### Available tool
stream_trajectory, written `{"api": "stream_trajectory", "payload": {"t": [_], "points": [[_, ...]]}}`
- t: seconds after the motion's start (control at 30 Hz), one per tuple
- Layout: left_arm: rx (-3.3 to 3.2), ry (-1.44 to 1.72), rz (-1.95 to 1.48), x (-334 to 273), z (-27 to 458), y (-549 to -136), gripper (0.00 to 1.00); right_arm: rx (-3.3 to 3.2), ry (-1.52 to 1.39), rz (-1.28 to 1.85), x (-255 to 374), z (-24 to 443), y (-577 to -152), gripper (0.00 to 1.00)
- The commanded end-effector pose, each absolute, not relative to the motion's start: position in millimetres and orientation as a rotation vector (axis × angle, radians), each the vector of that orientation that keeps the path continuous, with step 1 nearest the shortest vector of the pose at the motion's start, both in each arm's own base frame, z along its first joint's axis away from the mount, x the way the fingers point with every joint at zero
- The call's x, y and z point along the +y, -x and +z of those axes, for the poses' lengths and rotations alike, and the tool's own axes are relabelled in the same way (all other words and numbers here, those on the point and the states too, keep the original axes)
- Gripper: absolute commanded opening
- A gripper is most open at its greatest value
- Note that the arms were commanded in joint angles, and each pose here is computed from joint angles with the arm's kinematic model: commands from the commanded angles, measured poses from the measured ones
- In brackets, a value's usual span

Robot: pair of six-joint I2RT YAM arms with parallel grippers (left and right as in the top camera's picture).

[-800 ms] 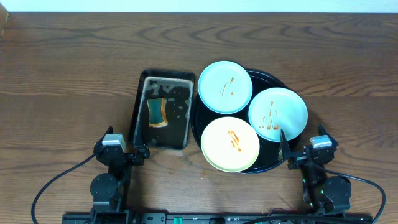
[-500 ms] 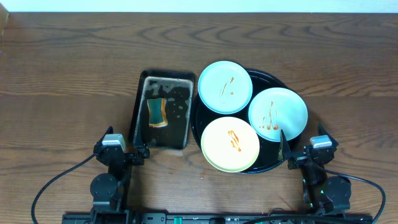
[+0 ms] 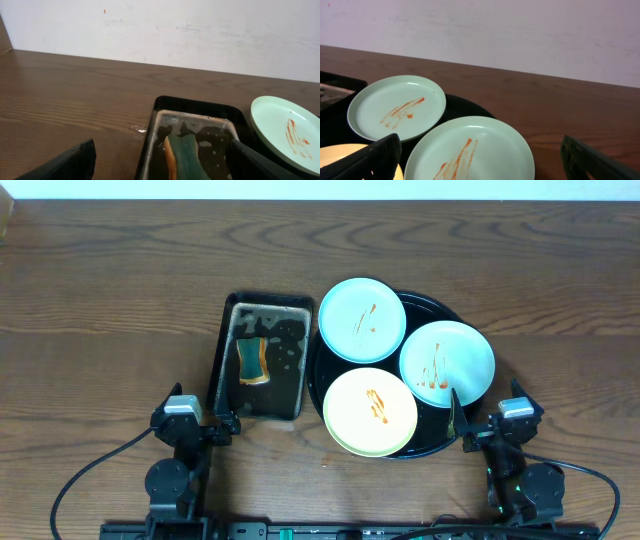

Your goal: Clean dirty plates on tray and stack at the side

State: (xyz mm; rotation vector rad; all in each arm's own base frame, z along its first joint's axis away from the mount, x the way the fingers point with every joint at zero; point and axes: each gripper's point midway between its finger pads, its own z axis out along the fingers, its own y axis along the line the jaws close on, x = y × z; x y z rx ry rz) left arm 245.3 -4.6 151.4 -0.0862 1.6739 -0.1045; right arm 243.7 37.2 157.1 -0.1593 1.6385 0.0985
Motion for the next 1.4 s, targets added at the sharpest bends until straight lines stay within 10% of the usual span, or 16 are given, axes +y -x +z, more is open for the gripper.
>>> {"api": "stream_trajectory", "payload": {"t": [0.0,1.37], "points": [[1.725,0.095,-0.081,-1.2,136.3,-244.0,0.84,1.646,0.158,0.081,33.5,154.9,-244.4,0.99],[1.745,0.094,-0.081,-1.5,131.9,-244.4,0.84,1.646,0.158,0.081,33.5,154.9,-244.4,0.99]]}}
